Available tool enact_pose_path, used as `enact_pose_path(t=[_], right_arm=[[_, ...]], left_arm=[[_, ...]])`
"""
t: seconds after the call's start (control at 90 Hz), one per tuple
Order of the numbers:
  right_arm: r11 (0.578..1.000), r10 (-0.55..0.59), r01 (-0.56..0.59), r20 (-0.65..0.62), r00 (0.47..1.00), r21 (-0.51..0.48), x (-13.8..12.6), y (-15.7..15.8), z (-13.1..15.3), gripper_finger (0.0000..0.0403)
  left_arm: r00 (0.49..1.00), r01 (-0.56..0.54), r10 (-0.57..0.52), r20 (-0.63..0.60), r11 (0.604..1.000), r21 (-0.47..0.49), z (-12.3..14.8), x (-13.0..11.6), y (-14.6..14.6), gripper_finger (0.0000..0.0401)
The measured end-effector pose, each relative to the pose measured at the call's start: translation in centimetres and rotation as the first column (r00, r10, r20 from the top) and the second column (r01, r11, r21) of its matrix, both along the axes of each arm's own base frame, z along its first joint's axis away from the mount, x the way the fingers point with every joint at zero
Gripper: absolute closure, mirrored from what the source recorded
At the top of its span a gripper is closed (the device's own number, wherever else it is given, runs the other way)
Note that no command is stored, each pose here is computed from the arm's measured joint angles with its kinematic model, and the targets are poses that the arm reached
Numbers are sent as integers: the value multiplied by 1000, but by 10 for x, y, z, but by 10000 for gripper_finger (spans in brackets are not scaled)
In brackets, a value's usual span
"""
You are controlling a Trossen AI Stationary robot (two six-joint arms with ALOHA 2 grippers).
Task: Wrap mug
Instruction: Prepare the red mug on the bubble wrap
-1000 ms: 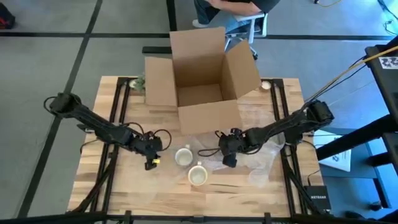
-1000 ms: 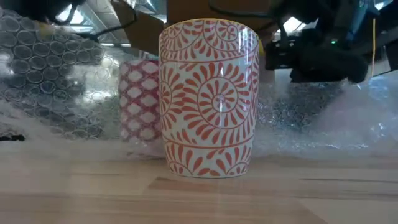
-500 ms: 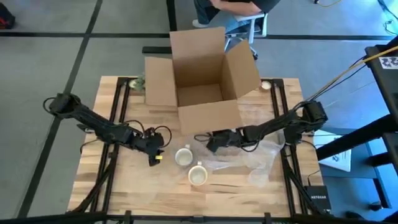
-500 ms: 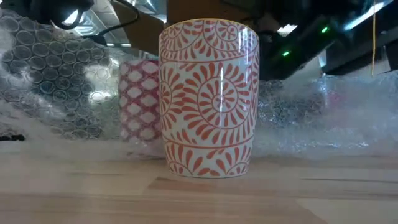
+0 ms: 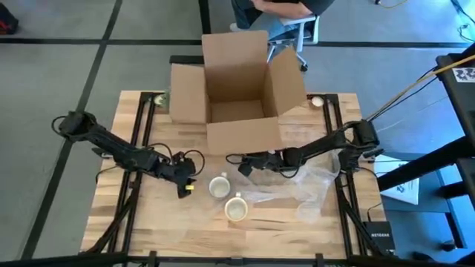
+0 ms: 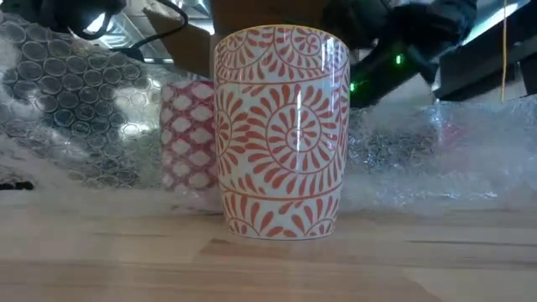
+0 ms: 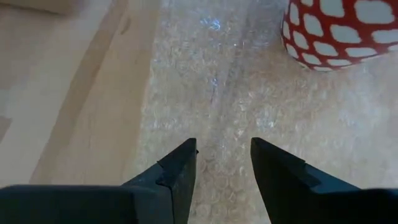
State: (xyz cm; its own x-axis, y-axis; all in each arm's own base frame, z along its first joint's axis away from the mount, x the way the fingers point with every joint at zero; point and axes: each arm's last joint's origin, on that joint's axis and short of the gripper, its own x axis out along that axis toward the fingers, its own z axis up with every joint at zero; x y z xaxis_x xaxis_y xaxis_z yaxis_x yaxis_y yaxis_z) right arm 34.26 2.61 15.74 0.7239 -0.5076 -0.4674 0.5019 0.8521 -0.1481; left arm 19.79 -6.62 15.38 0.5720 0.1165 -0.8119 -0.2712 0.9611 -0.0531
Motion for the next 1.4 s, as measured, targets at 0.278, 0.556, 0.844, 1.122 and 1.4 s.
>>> enact_pose_path(t=[0.278,0.556,0.844,1.122,1.4], right_arm=[[998,-60,61,56,997,-5,11,-23,-12,217],[998,25,-26,18,1000,54,10,-11,-15,217],[961,169,-100,-259,951,259,-37,20,9,217],[937,208,0,-558,803,349,-85,43,10,217],[985,-58,156,-715,697,72,-117,34,-1,222]], left_arm=[[1000,-6,6,3,1000,9,0,0,0,265],[1000,-7,7,2,1000,0,0,0,0,265],[1000,0,0,-1,1000,4,0,0,0,265],[1000,3,-3,-1,1000,6,0,0,0,265],[1000,13,-13,-8,1000,4,0,-1,-2,265]])
